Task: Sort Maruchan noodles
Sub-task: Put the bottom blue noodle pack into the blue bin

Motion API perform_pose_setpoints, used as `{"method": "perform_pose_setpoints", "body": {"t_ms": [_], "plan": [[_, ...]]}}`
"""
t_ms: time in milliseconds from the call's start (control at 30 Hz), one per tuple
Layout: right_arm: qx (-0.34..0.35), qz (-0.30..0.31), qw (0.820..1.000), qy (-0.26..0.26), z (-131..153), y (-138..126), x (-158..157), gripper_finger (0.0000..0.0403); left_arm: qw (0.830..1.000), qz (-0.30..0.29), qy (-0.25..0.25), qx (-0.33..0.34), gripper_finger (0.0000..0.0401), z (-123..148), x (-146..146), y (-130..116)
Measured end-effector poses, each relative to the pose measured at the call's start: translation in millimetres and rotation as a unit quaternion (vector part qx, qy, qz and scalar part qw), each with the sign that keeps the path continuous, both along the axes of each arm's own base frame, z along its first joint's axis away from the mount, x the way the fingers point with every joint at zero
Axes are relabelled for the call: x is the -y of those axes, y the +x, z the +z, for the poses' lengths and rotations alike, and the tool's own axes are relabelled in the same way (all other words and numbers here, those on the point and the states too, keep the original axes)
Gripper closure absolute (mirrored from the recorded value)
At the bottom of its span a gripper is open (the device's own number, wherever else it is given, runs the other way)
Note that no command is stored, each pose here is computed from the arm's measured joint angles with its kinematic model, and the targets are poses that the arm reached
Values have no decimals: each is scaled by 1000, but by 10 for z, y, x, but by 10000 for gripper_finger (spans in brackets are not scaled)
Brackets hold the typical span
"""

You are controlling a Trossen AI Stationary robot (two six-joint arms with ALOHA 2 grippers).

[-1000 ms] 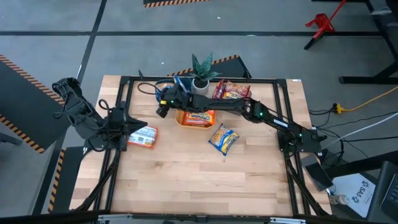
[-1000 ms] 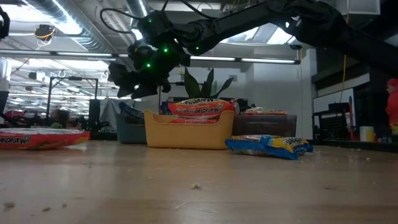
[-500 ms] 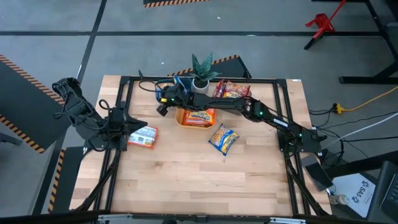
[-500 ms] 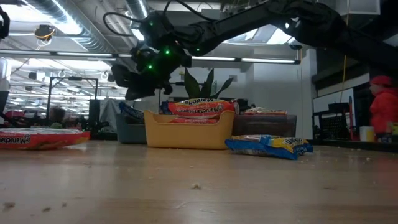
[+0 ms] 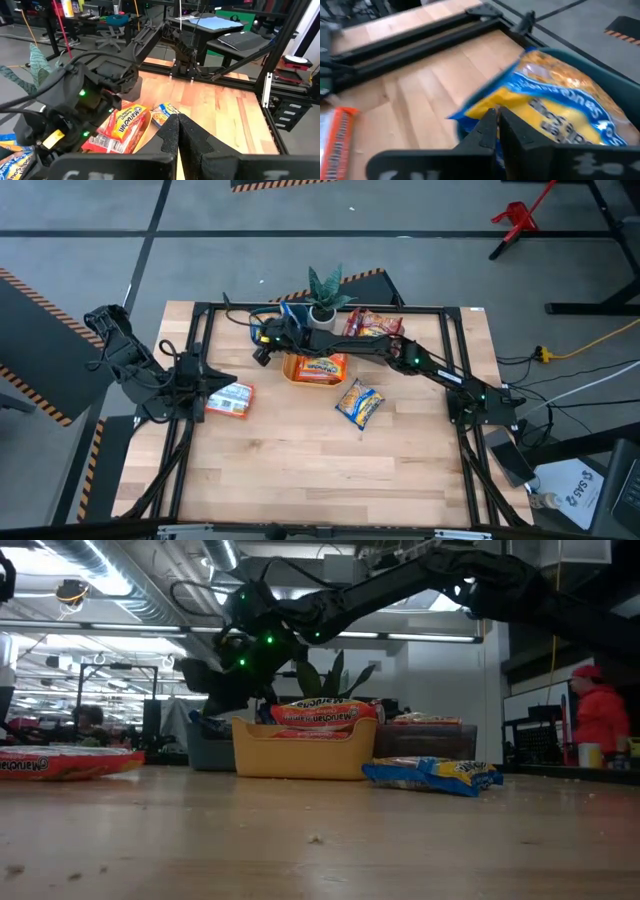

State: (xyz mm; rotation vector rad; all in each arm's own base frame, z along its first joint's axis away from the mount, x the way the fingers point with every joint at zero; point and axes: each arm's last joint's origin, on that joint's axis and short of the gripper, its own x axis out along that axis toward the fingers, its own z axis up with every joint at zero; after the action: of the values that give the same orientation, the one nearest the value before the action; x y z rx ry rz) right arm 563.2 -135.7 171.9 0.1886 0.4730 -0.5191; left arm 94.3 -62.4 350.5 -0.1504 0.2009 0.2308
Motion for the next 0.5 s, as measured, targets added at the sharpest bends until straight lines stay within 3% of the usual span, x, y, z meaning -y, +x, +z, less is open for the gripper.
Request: {"method": "perform_pose_setpoints", "body": {"t_ms": [333, 500], "plan": [[-17, -19, 999, 46, -74, -76, 169, 402, 1000, 0, -3, 0, 401, -1, 0, 0], [-33, -27, 998, 45, -98, -93, 163, 402, 1000, 0, -3, 0, 401, -1, 1, 0]]}}
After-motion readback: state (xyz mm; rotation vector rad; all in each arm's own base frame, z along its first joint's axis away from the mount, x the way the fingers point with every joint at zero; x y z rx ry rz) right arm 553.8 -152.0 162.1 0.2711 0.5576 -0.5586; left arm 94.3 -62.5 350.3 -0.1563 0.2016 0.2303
